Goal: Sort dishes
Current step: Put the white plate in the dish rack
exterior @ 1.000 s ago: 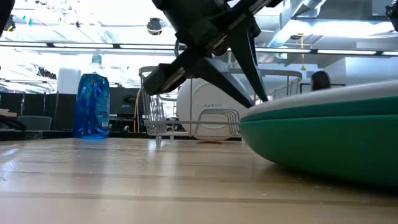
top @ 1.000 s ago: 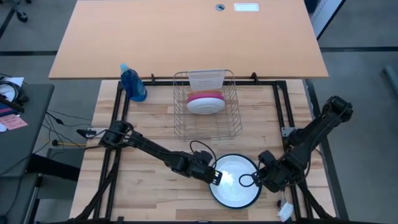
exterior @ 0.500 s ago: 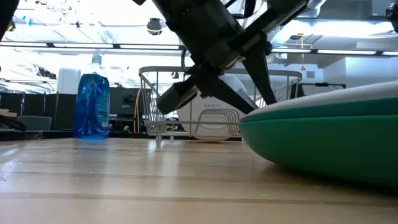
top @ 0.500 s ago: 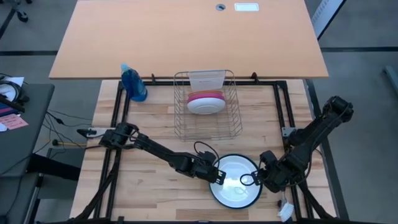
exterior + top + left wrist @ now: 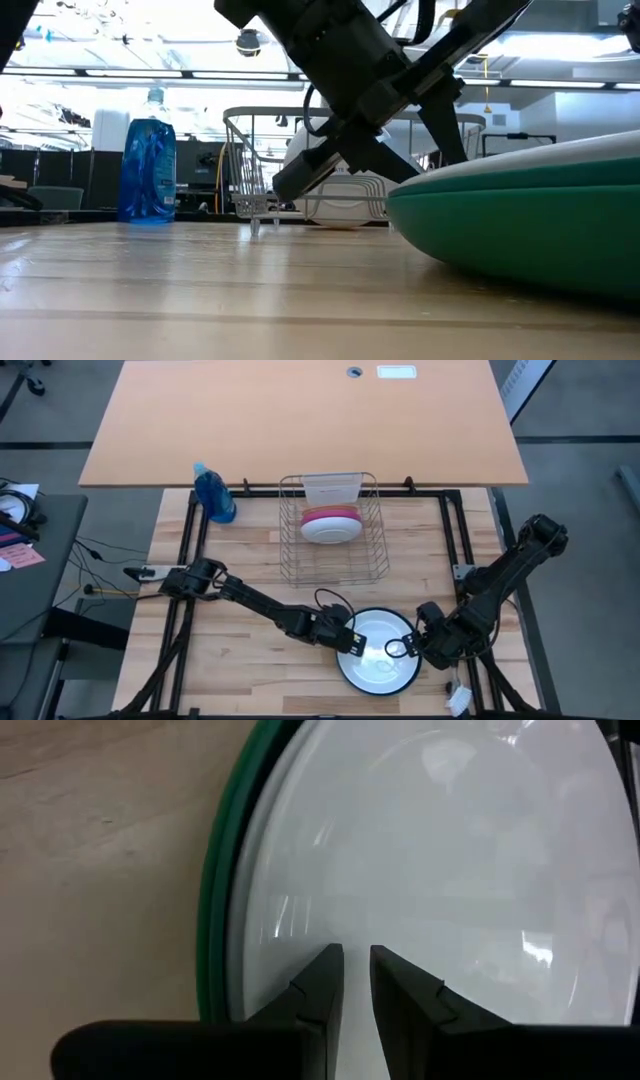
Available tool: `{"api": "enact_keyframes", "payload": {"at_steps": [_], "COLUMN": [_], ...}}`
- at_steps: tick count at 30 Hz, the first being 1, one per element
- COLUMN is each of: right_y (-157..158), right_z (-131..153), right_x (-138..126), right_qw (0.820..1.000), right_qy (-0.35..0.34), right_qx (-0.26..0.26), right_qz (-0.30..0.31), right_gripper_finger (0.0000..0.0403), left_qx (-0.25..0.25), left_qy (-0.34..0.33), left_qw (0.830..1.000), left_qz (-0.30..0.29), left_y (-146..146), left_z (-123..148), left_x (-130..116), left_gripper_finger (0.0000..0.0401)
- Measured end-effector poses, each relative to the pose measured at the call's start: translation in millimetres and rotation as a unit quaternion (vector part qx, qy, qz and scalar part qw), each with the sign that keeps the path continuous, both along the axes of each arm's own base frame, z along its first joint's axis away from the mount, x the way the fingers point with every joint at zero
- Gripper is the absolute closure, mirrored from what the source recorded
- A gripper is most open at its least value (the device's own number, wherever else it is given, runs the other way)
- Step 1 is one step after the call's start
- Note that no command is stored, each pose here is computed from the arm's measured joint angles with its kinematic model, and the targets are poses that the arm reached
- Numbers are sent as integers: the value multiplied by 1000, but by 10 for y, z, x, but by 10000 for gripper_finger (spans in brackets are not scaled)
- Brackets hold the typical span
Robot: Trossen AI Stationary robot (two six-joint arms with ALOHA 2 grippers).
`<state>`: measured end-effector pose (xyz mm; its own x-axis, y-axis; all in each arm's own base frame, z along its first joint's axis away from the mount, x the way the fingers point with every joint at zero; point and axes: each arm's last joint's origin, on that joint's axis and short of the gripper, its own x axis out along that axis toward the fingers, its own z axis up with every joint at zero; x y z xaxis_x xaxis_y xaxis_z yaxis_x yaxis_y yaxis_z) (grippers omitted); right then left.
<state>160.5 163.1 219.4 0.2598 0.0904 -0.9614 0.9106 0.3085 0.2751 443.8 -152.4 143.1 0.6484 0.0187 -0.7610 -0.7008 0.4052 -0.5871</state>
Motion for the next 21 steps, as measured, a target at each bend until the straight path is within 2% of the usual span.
{"api": "enact_keyframes", "payload": {"at_steps": [6,11,14,21], "right_y": [15,62,59,83], "right_z": [-17,-212,-328,-408], "right_x": [16,65,95,167], "right_qw": [1000,999,999,1000], "right_qy": [-10,-29,-18,-16], "right_qx": [6,33,25,19], "right_qz": [1,-16,-24,-12], "right_gripper_finger": [197,217,224,248], "left_qx": [0,1,0,-7], "left_qy": [2,5,7,9], "left_qw": [1000,1000,1000,1000], "left_qz": [3,7,8,4], "left_y": [52,100,123,127], "left_z": [-3,-7,-10,-12], "left_x": [15,26,31,31], "left_gripper_finger": [350,350,350,350]}}
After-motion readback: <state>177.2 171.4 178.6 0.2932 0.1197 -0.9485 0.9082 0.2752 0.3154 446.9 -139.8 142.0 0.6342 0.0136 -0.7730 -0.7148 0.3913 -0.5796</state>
